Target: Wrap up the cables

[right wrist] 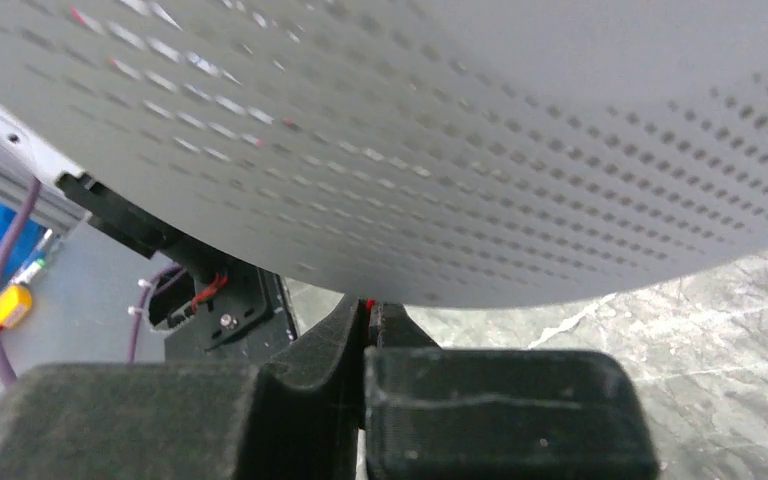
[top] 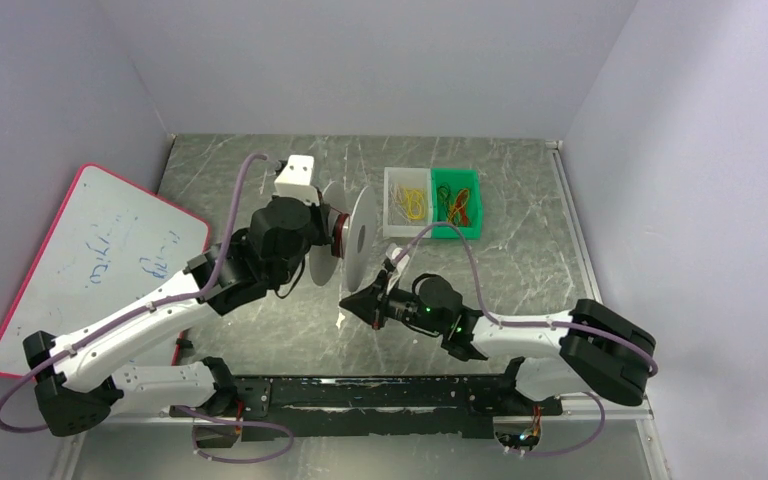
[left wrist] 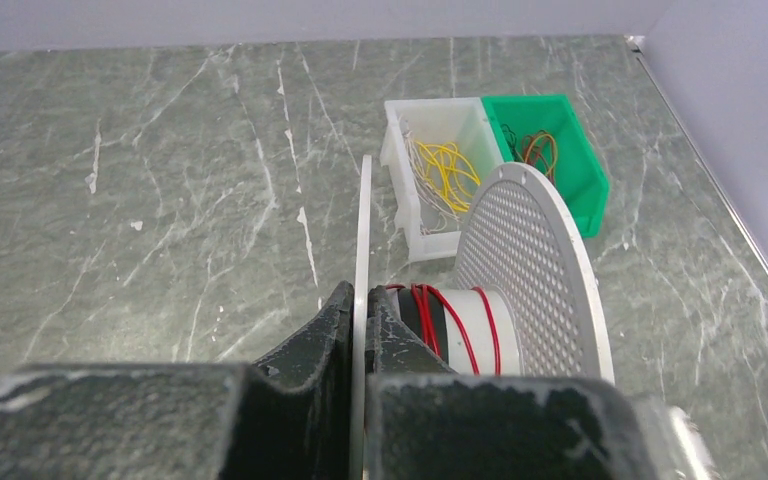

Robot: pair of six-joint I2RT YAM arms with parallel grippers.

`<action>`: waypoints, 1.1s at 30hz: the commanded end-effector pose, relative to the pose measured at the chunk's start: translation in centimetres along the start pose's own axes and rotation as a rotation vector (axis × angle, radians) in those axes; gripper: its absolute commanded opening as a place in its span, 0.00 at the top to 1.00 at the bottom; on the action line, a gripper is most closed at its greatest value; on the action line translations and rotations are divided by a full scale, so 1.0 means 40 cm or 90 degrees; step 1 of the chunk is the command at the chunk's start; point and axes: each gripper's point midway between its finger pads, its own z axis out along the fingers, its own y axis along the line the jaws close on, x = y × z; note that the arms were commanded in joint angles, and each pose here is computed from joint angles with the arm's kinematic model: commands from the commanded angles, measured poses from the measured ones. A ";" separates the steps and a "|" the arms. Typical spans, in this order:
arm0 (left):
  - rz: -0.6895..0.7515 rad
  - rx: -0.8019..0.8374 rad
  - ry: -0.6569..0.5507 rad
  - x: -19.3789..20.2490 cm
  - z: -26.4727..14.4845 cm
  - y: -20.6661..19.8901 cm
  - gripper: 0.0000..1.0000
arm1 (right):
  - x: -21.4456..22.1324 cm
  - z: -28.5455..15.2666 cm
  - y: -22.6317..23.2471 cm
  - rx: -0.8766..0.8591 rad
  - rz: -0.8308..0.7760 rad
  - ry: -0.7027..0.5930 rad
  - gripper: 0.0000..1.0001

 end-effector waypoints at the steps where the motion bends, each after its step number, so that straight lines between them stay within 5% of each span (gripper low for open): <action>1: -0.130 -0.031 -0.108 -0.089 0.023 -0.003 0.93 | -0.053 -0.002 0.032 0.005 0.013 -0.041 1.00; 11: -0.188 -0.052 -0.067 0.044 0.079 -0.010 0.93 | -0.179 -0.028 0.007 0.090 0.103 -0.157 1.00; 33: -0.389 0.065 0.206 0.402 0.076 -0.120 0.93 | -0.263 -0.074 -0.107 0.274 0.111 -0.254 1.00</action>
